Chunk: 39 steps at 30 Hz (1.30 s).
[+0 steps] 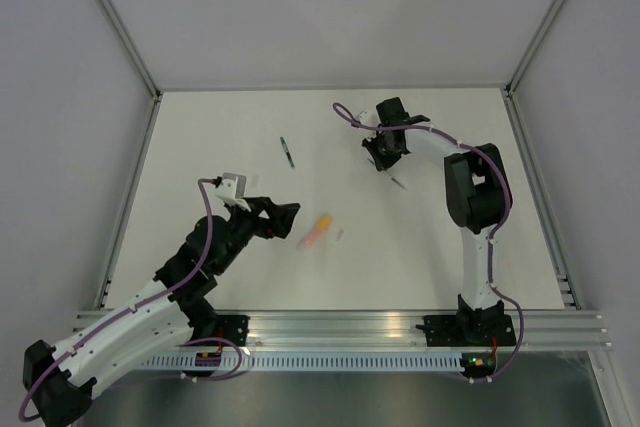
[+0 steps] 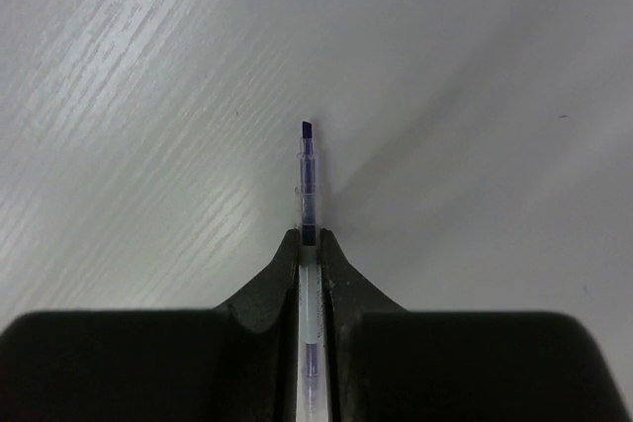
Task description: Insert the pens into the pen caps
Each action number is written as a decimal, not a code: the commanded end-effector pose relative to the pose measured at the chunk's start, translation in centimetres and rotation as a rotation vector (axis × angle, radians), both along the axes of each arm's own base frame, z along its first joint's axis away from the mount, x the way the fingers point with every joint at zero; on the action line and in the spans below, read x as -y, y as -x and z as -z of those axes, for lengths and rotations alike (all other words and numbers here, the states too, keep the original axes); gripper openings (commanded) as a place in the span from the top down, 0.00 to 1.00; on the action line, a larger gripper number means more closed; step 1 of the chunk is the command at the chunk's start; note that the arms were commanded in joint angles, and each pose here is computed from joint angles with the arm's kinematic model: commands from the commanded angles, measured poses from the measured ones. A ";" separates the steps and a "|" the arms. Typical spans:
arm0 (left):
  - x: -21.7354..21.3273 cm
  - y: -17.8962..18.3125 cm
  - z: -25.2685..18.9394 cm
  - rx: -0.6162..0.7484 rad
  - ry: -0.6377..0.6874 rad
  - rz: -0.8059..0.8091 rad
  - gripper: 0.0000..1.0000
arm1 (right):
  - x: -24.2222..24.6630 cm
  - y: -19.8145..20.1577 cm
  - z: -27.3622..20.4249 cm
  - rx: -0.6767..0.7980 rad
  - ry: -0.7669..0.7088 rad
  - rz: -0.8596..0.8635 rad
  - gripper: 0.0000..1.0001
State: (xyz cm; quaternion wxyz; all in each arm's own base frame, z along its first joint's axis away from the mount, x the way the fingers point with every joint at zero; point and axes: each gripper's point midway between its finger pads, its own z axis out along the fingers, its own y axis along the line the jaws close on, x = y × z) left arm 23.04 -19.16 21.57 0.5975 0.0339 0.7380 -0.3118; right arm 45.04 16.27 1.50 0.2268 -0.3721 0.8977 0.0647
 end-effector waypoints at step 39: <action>6.5 4.7 -4.1 0.025 0.091 0.452 0.08 | -16.7 20.8 -30.1 0.285 -1.286 0.177 1.00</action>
